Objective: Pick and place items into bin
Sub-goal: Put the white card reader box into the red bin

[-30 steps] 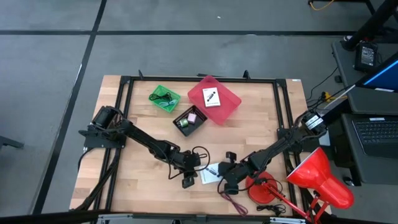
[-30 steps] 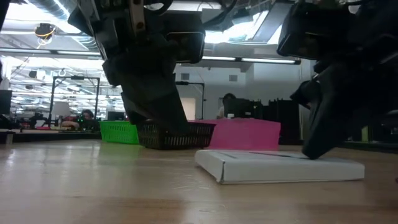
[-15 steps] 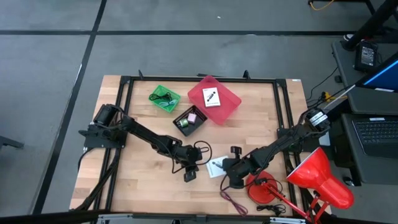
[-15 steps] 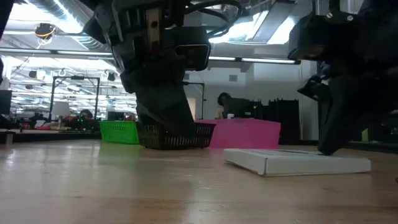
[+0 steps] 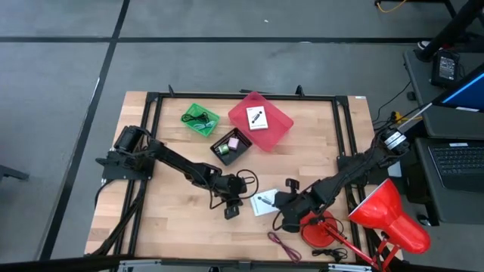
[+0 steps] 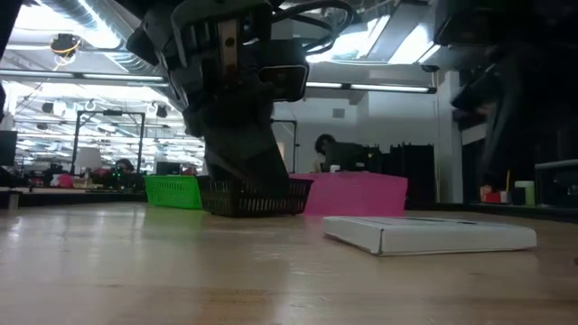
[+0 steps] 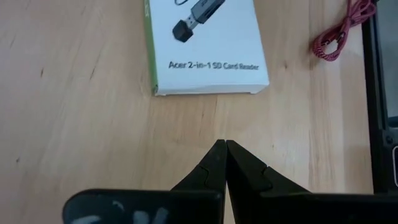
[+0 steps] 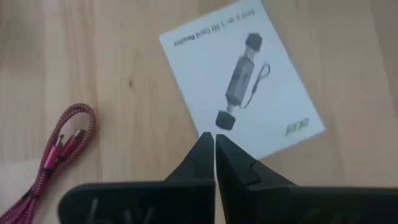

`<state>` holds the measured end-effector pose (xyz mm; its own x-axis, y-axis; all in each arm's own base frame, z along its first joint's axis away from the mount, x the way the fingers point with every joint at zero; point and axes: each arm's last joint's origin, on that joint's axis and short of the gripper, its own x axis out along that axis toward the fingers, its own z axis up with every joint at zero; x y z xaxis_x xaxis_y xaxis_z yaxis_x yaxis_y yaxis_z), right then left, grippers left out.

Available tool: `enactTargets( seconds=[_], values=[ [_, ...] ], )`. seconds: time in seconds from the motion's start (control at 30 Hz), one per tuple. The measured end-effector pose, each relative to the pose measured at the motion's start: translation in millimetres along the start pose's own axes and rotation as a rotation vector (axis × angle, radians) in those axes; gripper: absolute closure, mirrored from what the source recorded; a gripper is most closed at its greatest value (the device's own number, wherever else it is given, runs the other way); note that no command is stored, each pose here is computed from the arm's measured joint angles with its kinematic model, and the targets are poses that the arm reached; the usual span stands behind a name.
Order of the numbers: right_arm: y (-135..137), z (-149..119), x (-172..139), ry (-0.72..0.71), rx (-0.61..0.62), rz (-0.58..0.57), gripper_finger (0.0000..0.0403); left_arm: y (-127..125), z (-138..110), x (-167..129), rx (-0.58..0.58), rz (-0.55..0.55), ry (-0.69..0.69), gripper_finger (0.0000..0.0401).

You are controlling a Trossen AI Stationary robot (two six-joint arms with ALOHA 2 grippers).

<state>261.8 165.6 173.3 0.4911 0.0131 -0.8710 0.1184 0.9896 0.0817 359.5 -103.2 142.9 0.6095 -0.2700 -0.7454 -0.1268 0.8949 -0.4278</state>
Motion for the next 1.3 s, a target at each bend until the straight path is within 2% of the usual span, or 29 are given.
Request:
enactTargets(
  seconds=[0.3, 1.1, 1.3],
  values=[
    [6.3, -12.0, 7.8, 0.057, 0.068, -0.029, 0.0403, -0.5, 1.7, 0.0, 0.002, 0.005, -0.024, 0.0397],
    [-0.5, -25.8, 24.5, 0.058, 0.085, -0.077, 0.0403, -0.8, 1.6, 0.0, -0.016, 0.004, -0.025, 0.0399],
    [-0.9, -27.5, 28.0, 0.065, 0.077, -0.094, 0.0403, 0.3, 2.4, -0.1, -0.046, 0.039, -0.05, 0.0391]
  ],
)
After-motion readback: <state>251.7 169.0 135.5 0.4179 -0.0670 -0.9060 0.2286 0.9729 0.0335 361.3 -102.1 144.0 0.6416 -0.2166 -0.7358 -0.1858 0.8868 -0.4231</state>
